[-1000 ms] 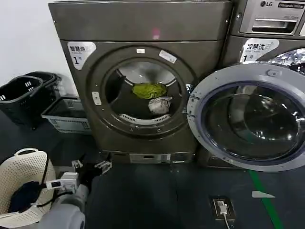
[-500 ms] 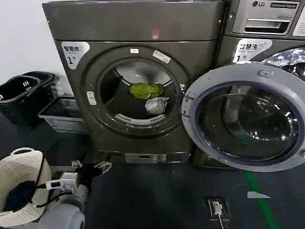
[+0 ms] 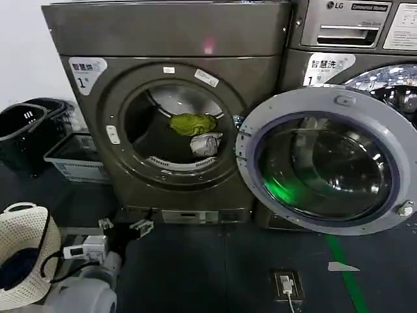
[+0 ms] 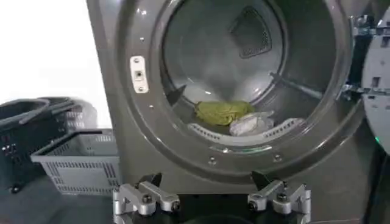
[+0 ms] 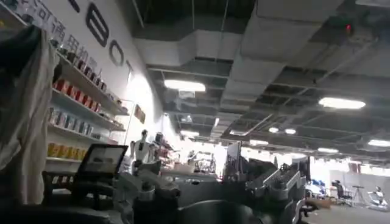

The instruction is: Grasp the clothes from the dryer.

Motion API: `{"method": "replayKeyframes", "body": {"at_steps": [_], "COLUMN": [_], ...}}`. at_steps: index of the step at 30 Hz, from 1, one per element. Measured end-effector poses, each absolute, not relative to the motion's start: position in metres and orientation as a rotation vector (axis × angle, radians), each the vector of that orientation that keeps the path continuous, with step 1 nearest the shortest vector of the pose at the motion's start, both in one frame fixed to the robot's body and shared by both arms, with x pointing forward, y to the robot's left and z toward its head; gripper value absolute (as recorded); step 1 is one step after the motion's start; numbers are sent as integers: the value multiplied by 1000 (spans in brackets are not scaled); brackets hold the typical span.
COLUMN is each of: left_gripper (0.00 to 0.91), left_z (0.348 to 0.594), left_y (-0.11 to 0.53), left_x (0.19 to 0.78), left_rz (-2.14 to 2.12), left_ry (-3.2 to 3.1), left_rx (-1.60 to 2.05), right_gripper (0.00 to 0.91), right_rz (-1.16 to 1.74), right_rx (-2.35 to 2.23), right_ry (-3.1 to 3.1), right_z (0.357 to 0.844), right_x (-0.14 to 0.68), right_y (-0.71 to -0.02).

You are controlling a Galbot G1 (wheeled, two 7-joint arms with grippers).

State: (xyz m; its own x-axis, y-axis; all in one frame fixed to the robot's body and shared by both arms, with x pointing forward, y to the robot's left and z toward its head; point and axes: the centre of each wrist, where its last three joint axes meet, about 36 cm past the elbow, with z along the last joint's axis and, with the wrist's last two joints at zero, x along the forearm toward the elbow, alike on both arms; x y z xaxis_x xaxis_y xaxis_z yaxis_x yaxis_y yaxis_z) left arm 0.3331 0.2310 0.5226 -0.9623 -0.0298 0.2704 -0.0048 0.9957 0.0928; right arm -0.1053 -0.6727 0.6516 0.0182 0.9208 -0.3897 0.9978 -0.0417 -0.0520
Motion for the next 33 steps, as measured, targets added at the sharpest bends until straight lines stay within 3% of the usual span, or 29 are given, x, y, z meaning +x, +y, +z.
{"method": "replayKeyframes", "body": {"at_steps": [33], "left_gripper": [907], "left_z": [522], "left_y": [228], "left_x": [337], "left_rz": [-107], "left_ry": [-2867], "left_rx": [12], "right_gripper": [907], "right_rz": [-432], "right_rx": [2076], "right_ry": [1945], "right_z": [652], "right_x": [-119], "right_y": [-670]}}
